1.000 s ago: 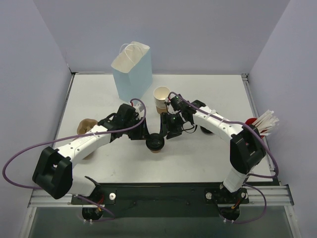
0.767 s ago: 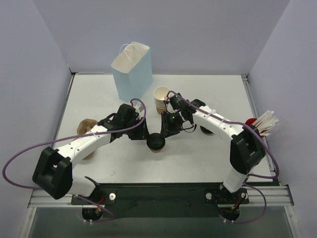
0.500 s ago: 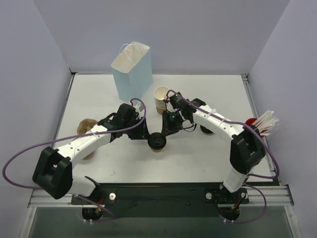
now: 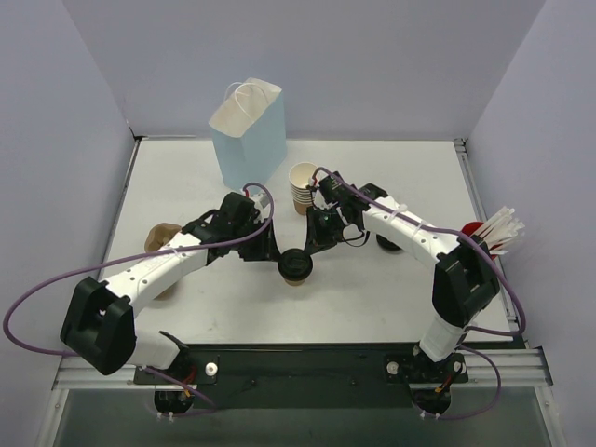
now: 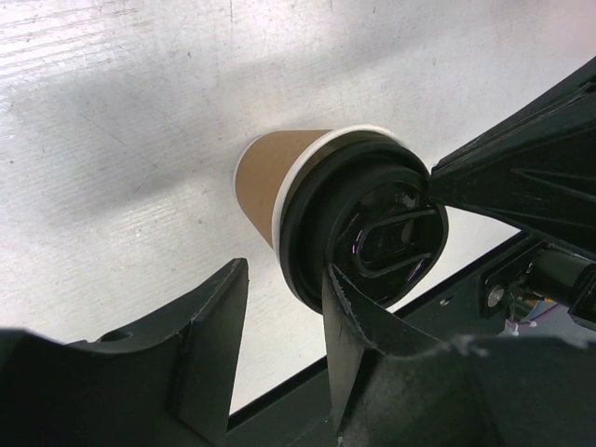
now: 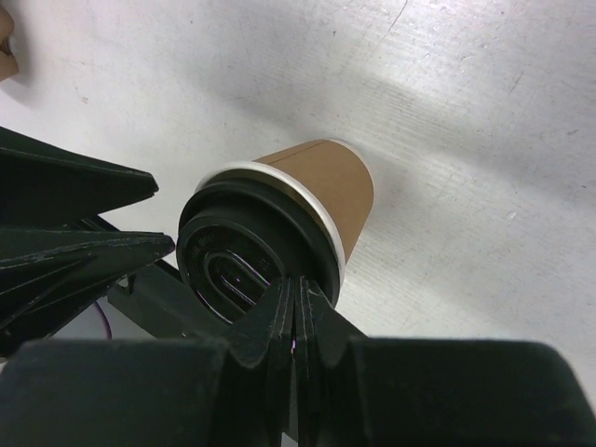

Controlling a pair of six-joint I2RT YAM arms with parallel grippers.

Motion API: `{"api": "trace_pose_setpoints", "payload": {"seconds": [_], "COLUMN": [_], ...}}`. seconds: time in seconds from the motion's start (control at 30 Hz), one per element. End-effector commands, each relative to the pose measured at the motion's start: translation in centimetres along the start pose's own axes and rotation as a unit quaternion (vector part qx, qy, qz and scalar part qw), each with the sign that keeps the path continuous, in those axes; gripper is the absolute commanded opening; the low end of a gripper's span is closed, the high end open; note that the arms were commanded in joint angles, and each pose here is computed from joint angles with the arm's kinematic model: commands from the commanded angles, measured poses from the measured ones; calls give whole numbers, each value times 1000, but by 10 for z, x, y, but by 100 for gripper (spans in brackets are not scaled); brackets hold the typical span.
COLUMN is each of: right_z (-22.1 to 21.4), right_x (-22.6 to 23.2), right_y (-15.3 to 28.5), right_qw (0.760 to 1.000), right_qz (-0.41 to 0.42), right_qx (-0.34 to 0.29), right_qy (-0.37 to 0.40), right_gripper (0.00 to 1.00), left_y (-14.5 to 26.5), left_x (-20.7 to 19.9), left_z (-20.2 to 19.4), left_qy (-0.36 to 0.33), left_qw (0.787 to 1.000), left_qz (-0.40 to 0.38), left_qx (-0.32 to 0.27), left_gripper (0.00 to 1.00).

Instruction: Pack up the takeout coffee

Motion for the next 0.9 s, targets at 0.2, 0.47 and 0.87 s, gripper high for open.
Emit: {"api": "trace_pose_setpoints", "payload": {"seconds": [0.2,0.47,0.87], "right_z": [6,-10,-19], "right_x": [5,5,5], "right_y": [30,33,29], "right_qw": [995,989,985], "right_qz": [-44,-77,-109], "right_qx": [-51,-64,-73], "right_qy": [-68,-112,-114], "right_gripper": [26,29,30], "left_y": [27,34,42], "left_x": [-6,0,6], "left_z": [25,21,14], "left_qy": [-21,-22,-31], "left_qw": [999,998,997], "left_qz": [15,33,44], "left_qx": [-48,-53,-50], "left_gripper": [48,50,51]}}
Point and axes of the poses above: each gripper's point midway between its finger pads, its own y axis back along the fingers, its own x axis along the line the jaws close on, z = x × y, the point moved 2 cm from there along y, back along the fingers, and after that the axes turned 15 degrees about -y, right-handed, at the moved point
